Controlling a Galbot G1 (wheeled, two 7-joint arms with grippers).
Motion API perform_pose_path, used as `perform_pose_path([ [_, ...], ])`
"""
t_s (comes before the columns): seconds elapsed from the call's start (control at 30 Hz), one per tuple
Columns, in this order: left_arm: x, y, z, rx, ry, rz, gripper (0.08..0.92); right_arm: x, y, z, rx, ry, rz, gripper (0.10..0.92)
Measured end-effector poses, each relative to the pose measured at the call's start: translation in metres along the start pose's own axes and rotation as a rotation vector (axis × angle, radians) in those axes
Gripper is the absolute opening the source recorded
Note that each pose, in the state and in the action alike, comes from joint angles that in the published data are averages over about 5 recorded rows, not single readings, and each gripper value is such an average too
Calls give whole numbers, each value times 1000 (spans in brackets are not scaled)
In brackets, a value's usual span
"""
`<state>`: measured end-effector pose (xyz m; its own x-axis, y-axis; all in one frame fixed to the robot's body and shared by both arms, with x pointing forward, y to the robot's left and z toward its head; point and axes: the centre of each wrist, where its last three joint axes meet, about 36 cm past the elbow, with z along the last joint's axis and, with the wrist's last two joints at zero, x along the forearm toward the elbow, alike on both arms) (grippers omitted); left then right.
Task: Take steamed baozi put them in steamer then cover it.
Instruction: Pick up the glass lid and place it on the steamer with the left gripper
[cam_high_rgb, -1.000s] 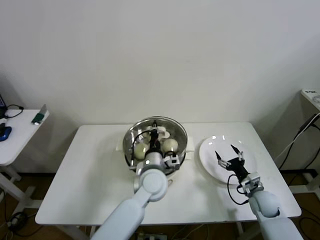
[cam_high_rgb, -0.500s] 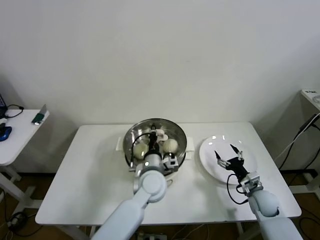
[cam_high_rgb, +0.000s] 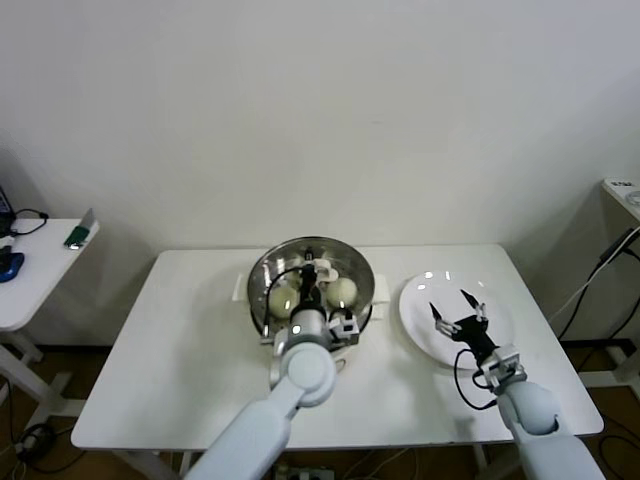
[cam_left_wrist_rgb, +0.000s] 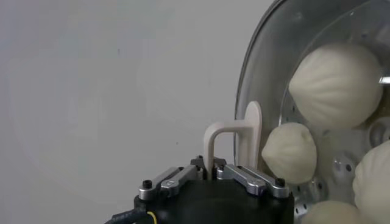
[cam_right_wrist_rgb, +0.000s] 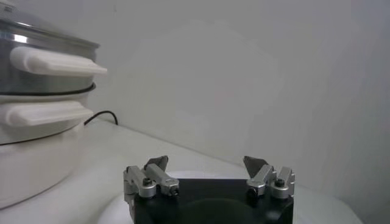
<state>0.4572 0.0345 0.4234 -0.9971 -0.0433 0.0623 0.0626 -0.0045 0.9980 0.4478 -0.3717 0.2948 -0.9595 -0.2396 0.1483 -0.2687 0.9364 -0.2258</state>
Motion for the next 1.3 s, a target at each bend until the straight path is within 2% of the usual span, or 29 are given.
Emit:
perform_pose_path([
  [0.27, 0, -3, 0, 8, 2, -1, 155, 1, -2, 1, 2, 1, 3, 823],
  [0.37, 1, -2, -1, 13, -1, 4, 186, 2, -3, 1, 2, 2, 5, 823],
  [0.77, 13, 8, 19, 30, -15, 3, 523, 3, -7, -8, 1, 51, 13, 823],
  [1.03, 34, 16, 38, 61, -26, 2, 754, 3, -13, -13, -1, 94, 21, 823],
  [1.13, 45, 21, 45, 82, -35, -4, 808, 3, -14, -15, -4, 102, 26, 823],
  [1.3, 64, 30, 59, 125, -47, -28, 822, 3, -17, -17, -6, 112, 28, 823],
])
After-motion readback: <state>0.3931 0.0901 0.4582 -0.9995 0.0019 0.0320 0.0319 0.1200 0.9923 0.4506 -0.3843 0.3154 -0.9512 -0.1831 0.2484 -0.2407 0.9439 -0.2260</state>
